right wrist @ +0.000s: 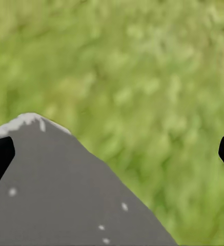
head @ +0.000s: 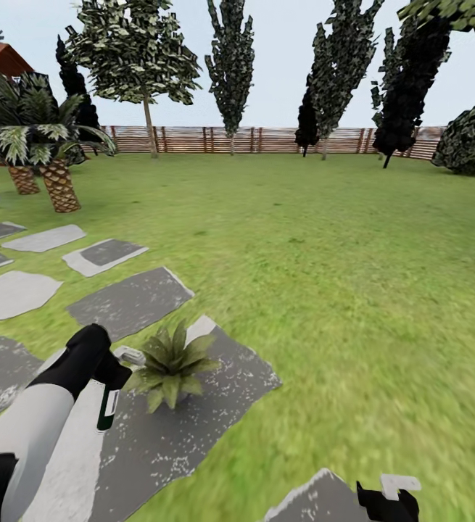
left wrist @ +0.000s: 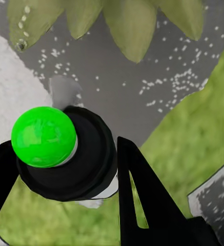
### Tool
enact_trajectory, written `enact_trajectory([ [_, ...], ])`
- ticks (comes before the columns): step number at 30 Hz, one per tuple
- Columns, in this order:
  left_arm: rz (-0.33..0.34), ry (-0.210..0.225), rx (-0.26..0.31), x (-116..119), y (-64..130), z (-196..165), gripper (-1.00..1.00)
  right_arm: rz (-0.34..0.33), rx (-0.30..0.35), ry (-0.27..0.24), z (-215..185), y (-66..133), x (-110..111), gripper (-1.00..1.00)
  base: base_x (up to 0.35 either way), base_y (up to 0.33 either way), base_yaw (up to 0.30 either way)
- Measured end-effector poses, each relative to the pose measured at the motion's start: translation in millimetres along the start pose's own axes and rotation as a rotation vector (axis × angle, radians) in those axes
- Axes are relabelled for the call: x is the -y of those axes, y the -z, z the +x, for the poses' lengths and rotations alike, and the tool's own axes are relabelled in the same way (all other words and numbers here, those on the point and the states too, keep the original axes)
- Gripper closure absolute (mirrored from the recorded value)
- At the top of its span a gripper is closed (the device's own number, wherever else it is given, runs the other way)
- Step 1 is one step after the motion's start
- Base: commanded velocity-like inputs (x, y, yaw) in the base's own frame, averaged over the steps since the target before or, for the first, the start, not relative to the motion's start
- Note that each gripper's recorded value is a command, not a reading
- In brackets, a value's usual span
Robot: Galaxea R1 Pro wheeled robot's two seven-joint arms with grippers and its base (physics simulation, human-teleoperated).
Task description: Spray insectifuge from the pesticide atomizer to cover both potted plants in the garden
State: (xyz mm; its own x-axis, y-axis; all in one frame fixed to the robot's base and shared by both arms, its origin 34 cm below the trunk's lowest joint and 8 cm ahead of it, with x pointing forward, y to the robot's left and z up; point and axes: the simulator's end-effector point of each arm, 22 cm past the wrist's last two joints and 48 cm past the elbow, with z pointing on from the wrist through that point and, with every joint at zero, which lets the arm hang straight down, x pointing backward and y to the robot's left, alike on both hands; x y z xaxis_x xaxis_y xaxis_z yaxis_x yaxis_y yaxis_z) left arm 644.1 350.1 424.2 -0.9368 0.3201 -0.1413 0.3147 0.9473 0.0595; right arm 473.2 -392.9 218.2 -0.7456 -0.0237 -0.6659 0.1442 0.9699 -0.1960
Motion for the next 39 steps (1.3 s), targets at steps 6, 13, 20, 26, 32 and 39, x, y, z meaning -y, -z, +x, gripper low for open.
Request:
enact_trajectory([
  [6, 0.003, -0.003, -0.011, 1.5, -5.3, 6.1, 1.0, 0.0, -0.001, 0.0, 0.3, -0.3, -0.1, -1.0, 0.011, -0.231, 0.144],
  [13, 0.0, -0.001, -0.013, -0.2, -5.7, 7.5, 1.0, 0.0, -0.001, 0.001, 0.3, -0.3, -0.2, -1.0, -0.195, -0.234, 0.275],
  [20, 0.018, -0.003, -0.038, 8.7, -14.7, 16.6, 1.0, -0.001, -0.003, 0.0, 1.4, 0.1, -0.3, -1.0, 0.019, -0.271, 0.161],
  [26, 0.027, -0.005, -0.075, 14.6, -28.1, 34.7, 1.0, -0.001, -0.004, 0.0, 1.6, 0.1, -0.4, -1.0, 0.047, -0.277, 0.06],
  [32, 0.042, -0.002, -0.132, 22.3, -48.7, 69.1, 1.0, -0.001, -0.004, 0.0, 1.8, 0.2, -0.9, -1.0, 0.002, -0.157, 0.257],
  [39, 0.044, 0.006, -0.139, 21.3, -50.9, 74.8, 1.0, -0.003, -0.005, 0.0, 2.2, 0.4, -1.9, -1.0, 0.023, -0.015, 0.277],
])
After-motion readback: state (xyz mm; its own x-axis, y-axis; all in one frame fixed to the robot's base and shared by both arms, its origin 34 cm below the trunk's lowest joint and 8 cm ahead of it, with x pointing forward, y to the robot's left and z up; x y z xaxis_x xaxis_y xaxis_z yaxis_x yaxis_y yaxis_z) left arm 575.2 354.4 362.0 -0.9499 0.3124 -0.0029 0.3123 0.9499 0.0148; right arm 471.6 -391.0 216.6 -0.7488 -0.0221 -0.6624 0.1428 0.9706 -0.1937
